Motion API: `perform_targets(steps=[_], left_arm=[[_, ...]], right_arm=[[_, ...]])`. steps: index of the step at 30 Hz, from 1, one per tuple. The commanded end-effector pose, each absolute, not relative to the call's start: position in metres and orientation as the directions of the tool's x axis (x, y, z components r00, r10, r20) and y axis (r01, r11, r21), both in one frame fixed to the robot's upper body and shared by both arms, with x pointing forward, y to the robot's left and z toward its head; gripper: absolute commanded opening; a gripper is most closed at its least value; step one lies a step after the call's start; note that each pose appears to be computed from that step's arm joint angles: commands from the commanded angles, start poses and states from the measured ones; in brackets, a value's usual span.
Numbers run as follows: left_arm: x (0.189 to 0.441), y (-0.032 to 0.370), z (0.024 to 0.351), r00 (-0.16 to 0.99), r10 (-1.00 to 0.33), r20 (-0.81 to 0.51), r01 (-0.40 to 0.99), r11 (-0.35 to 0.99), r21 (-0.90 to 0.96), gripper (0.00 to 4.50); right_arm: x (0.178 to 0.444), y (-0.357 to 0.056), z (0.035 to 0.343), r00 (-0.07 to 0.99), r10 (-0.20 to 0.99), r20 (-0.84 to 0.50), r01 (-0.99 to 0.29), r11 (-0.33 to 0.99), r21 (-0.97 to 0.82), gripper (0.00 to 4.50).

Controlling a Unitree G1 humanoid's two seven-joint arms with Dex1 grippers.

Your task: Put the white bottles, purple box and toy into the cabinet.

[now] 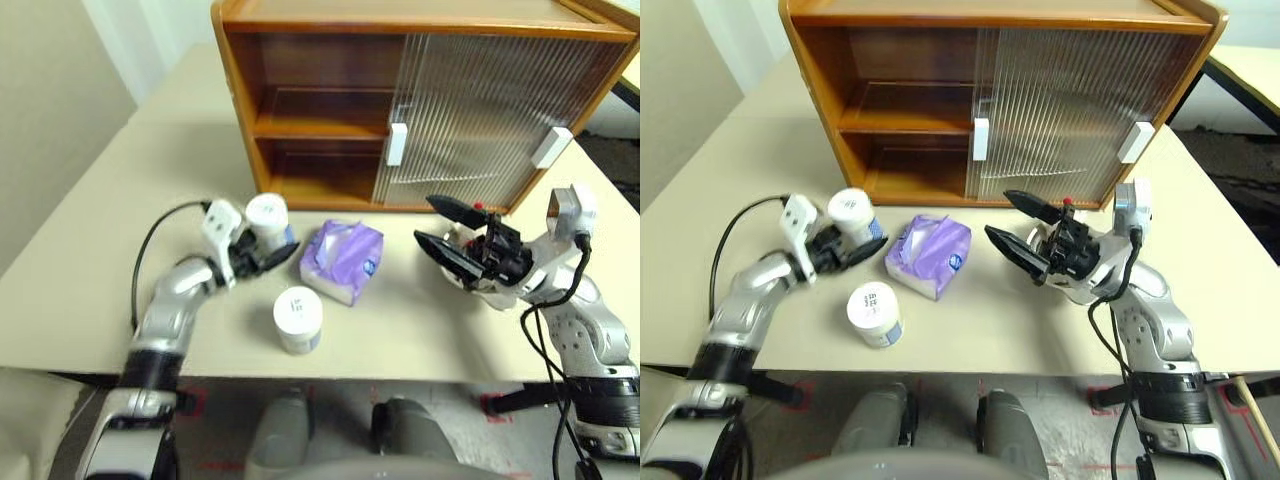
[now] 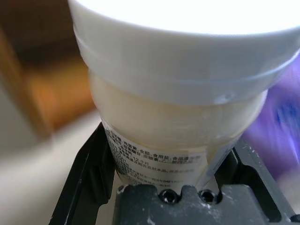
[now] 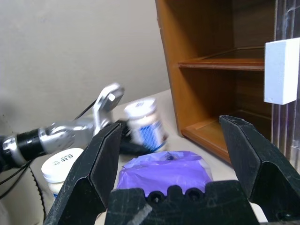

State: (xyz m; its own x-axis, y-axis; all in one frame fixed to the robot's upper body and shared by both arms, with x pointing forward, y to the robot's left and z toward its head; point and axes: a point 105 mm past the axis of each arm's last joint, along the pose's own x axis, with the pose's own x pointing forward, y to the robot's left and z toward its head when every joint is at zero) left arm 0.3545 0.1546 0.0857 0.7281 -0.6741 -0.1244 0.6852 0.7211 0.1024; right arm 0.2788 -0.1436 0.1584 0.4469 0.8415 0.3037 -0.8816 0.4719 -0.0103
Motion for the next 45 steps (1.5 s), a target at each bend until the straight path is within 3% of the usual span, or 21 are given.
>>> perform_targets(steps=[1, 11, 35, 42, 45], left_arm=[[0.373, 0.142, 0.087, 0.740, -0.656, -0.147, 0.671, 0.732, 0.116, 3.15], [0.411, 0.114, 0.092, 0.791, -0.596, -0.141, 0.612, 0.773, 0.169, 3.15], [0.452, 0.100, 0.089, 0.901, -0.382, -0.205, 0.414, 0.898, 0.146, 3.15], [0.455, 0.104, 0.087, 0.909, -0.349, -0.230, 0.389, 0.908, 0.159, 3.15], [0.455, 0.106, 0.085, 0.911, -0.340, -0.234, 0.381, 0.910, 0.161, 3.15]], right_arm=[[0.276, -0.141, 0.159, 0.445, 0.842, 0.304, -0.880, 0.474, -0.025, 4.50], [0.268, -0.136, 0.160, 0.465, 0.822, 0.330, -0.855, 0.513, -0.074, 4.50], [0.269, -0.114, 0.156, 0.465, 0.813, 0.352, -0.848, 0.523, -0.089, 4.50], [0.283, -0.124, 0.150, 0.568, 0.780, 0.263, -0.785, 0.609, -0.110, 4.50], [0.284, -0.123, 0.153, 0.580, 0.764, 0.284, -0.776, 0.623, -0.092, 4.50]])
